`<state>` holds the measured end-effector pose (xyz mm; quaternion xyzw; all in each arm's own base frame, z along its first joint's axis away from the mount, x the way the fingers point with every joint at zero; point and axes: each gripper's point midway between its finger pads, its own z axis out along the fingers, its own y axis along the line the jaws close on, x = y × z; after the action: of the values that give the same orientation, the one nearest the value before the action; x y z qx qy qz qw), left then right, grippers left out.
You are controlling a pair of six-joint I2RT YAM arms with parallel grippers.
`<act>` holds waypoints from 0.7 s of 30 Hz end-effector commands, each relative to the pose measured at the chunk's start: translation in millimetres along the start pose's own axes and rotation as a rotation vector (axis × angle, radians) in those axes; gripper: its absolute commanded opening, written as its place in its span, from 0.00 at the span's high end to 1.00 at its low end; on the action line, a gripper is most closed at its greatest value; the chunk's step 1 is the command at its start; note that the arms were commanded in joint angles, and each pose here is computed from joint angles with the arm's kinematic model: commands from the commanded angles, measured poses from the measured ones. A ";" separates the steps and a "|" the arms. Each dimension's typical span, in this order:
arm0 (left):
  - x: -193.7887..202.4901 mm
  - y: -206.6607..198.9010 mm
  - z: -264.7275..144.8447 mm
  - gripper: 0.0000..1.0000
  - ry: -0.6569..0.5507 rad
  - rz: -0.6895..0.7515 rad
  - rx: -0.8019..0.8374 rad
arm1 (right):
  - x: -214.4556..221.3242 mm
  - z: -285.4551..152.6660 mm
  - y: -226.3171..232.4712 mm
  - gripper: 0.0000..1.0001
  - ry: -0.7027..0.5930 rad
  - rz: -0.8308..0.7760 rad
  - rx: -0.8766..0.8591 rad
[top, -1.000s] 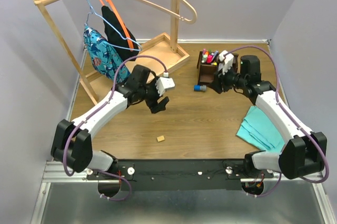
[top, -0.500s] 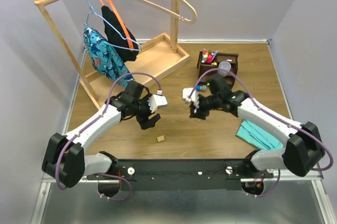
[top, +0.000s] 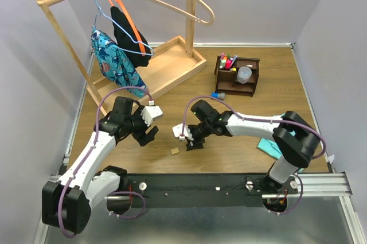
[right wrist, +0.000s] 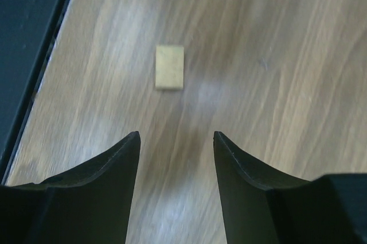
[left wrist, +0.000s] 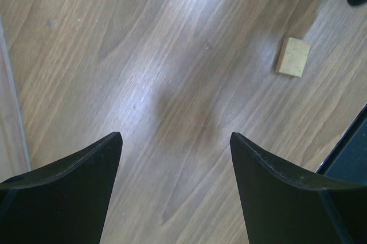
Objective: Sort the stationery into containers
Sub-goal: Pick up the stationery from the center of the board.
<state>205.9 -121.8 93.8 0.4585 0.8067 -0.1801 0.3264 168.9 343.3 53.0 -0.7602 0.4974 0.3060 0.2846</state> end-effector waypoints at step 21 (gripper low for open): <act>3.9 10.9 -27.0 0.14 -0.063 -0.001 -0.112 | -16.7 52.0 9.2 0.45 -0.045 -0.054 -0.072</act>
<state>203.4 -97.9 109.5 0.4327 0.8076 -0.1478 0.3724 148.9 389.5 35.1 -0.7782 0.4509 0.3348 0.2811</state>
